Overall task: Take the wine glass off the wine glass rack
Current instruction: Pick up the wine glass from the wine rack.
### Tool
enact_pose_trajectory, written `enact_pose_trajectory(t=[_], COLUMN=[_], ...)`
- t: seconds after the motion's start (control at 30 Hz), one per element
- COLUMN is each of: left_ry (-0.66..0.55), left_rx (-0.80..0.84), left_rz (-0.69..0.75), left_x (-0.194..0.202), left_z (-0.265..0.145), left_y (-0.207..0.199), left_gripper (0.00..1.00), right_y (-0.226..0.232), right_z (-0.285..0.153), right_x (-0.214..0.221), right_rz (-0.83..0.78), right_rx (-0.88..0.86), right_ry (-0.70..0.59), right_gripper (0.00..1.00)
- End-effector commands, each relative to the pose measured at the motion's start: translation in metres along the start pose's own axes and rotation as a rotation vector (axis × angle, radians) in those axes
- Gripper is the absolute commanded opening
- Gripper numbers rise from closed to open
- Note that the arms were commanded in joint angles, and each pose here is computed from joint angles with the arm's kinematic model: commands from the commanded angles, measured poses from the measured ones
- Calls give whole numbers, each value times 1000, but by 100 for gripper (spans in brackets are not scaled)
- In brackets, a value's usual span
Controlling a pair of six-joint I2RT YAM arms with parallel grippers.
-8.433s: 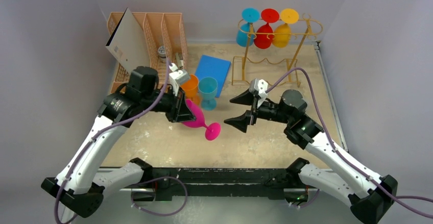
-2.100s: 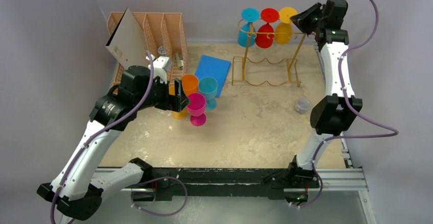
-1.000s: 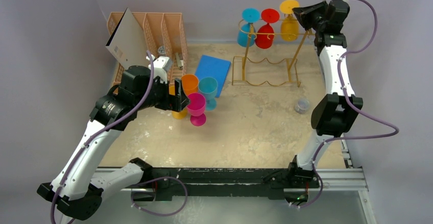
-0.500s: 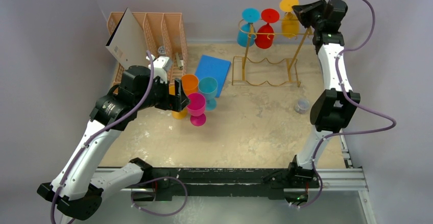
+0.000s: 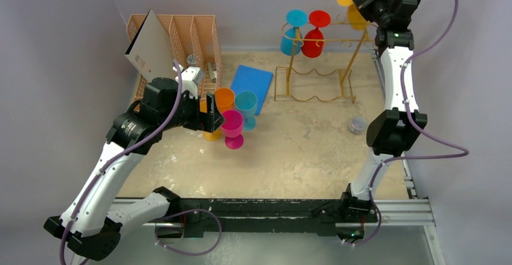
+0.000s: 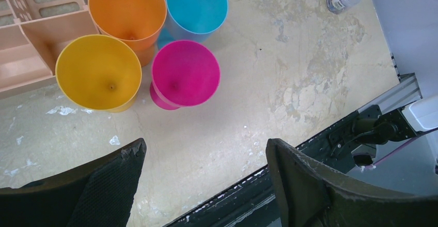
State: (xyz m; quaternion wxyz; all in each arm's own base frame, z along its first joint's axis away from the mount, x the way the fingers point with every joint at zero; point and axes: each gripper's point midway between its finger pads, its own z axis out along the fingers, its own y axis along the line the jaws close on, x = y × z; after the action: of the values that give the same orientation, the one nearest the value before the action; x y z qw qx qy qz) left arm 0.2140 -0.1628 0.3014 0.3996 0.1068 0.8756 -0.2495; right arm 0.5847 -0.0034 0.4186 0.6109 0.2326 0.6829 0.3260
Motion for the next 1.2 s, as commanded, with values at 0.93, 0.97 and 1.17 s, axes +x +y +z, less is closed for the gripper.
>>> enact_pose_trajectory(t=[0.93, 0.97, 1.17], left_ry=[-3, -4, -1], left_rx=[11, 11, 18], left_rz=[-5, -5, -4], left_x=[4, 4, 4], left_z=[3, 2, 4], left_y=[1, 1, -1], left_gripper=[84, 84, 84], right_y=[-16, -18, -22], right_z=[-82, -85, -105], right_x=[-50, -50, -52], right_rz=[-379, -381, -396], right_rx=[259, 273, 317], right_ry=[-200, -204, -229], right_gripper=[0, 0, 0])
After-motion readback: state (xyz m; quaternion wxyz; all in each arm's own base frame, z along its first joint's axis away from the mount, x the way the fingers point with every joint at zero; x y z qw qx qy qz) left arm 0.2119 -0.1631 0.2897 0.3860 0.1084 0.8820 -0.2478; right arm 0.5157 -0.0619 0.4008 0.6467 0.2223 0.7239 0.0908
